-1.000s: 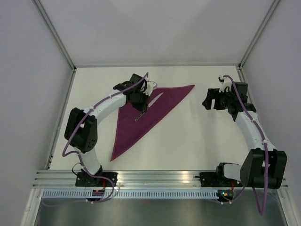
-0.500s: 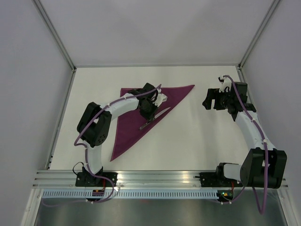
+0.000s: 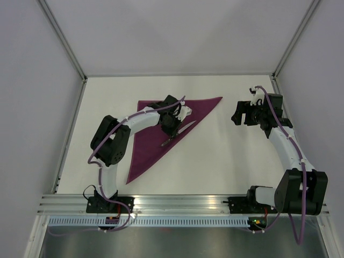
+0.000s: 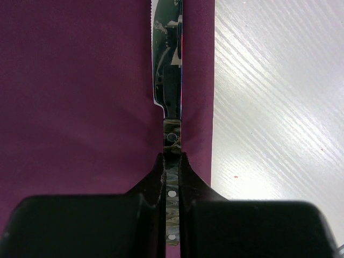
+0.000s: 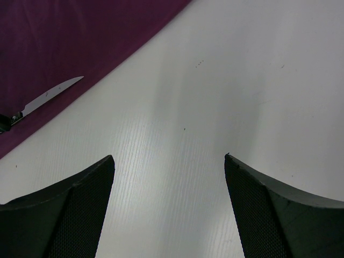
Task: Fold the napkin, place the utensils inside, and roll it up
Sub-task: Place the knife on the napkin.
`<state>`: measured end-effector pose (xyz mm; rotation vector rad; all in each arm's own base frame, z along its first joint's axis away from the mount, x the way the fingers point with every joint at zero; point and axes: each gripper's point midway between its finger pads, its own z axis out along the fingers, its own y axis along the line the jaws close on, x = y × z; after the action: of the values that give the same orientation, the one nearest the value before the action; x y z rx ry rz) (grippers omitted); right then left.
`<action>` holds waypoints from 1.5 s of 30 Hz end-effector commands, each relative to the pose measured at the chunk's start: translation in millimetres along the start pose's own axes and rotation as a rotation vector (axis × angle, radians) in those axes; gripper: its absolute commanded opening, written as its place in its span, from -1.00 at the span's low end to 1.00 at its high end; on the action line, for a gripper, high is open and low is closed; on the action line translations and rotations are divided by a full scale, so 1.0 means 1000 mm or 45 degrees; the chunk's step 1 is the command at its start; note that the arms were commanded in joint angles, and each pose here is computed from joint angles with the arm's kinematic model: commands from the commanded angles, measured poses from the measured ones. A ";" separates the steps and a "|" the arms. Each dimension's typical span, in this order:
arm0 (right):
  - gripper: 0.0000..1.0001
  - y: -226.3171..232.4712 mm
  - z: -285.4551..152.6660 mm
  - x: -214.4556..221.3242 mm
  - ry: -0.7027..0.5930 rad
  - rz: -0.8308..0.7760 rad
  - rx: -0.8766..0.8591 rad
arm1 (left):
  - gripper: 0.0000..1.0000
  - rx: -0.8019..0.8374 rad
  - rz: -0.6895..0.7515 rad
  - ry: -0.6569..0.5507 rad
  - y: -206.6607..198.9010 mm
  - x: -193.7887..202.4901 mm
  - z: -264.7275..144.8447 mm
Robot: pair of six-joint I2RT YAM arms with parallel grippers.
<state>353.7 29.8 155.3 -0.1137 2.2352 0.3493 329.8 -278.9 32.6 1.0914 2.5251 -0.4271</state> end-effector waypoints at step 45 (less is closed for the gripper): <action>0.75 -0.005 0.002 -0.011 -0.029 -0.015 0.020 | -0.78 0.035 -0.033 -0.023 -0.005 -0.003 0.013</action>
<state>354.5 29.5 149.0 -0.1115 2.2536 0.3513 329.7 -280.7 18.7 1.0935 2.5401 -0.4361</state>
